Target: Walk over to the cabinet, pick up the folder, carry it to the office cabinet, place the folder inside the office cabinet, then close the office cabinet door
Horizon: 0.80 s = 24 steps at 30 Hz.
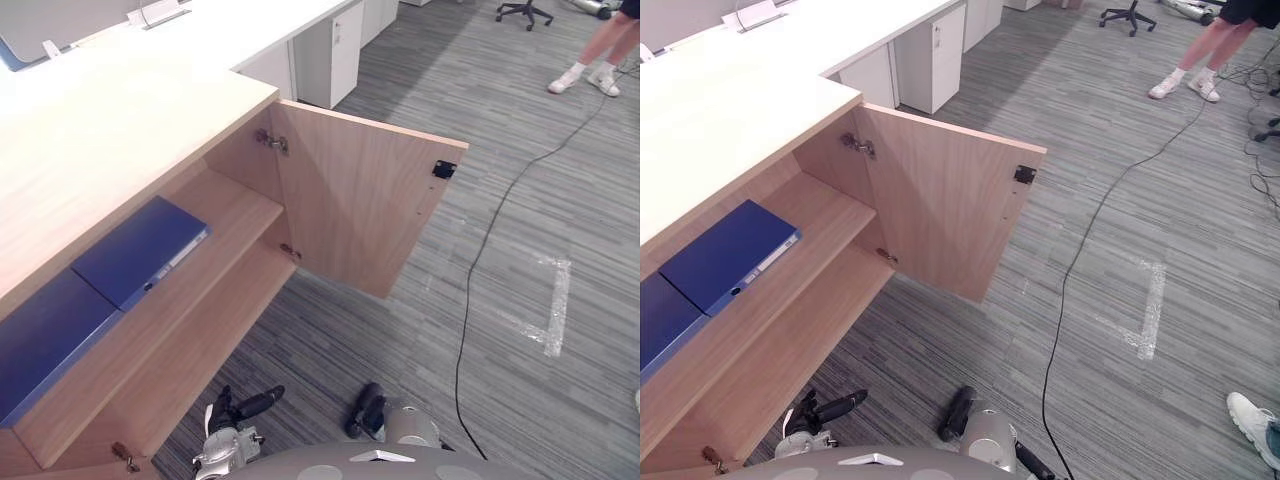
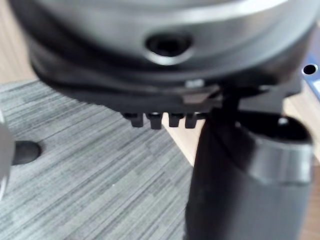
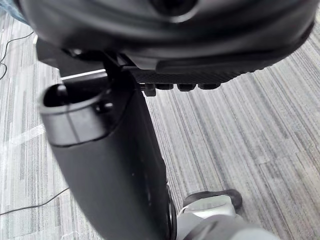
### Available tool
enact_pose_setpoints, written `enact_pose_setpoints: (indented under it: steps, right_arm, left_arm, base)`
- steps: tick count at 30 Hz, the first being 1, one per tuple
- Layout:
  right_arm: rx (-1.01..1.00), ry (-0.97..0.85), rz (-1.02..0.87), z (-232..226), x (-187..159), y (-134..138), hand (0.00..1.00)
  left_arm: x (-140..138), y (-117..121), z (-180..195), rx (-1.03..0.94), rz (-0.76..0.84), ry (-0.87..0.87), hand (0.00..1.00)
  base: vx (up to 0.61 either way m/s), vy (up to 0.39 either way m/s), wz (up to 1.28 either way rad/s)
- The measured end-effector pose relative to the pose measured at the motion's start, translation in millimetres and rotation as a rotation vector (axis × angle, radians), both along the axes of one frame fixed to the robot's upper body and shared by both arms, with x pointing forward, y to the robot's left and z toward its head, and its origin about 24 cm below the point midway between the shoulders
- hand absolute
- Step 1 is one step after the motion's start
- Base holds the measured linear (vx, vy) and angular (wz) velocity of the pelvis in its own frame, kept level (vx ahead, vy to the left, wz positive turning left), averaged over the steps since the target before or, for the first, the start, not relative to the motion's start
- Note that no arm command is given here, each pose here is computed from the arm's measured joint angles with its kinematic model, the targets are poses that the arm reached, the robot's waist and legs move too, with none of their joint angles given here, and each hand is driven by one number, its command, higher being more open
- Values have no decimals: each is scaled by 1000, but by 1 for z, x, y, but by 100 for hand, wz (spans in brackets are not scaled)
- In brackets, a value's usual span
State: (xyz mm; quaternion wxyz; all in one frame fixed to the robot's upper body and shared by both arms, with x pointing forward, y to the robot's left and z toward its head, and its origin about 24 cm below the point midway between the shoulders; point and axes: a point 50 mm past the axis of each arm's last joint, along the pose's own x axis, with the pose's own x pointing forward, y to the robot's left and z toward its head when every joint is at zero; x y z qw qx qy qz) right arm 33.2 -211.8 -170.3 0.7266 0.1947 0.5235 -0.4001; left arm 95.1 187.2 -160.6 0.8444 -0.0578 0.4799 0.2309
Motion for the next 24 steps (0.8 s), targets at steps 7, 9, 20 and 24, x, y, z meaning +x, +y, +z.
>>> enact_pose_setpoints:
  steps: [7, 9, 20, 24]
  right_arm:
    - [32, 9, 56, -3, 6, 9, 100]
    - [29, 6, 53, -3, 5, 8, 100]
    - [215, -371, -74, 6, 52, 14, 100]
    - [270, -501, -163, 13, 71, 11, 100]
  left_arm:
    - [-15, 22, -1, 69, 37, 62, 100]
    - [-15, 20, -1, 66, 32, 65, 100]
    - [-12, 18, -1, 46, 17, 43, 100]
    - [-17, 18, -1, 27, 21, 36, 100]
  base:
    - [-28, -47, -33]
    - [18, 24, -15]
    - [-68, 150, 2]
    - [1, 104, 7]
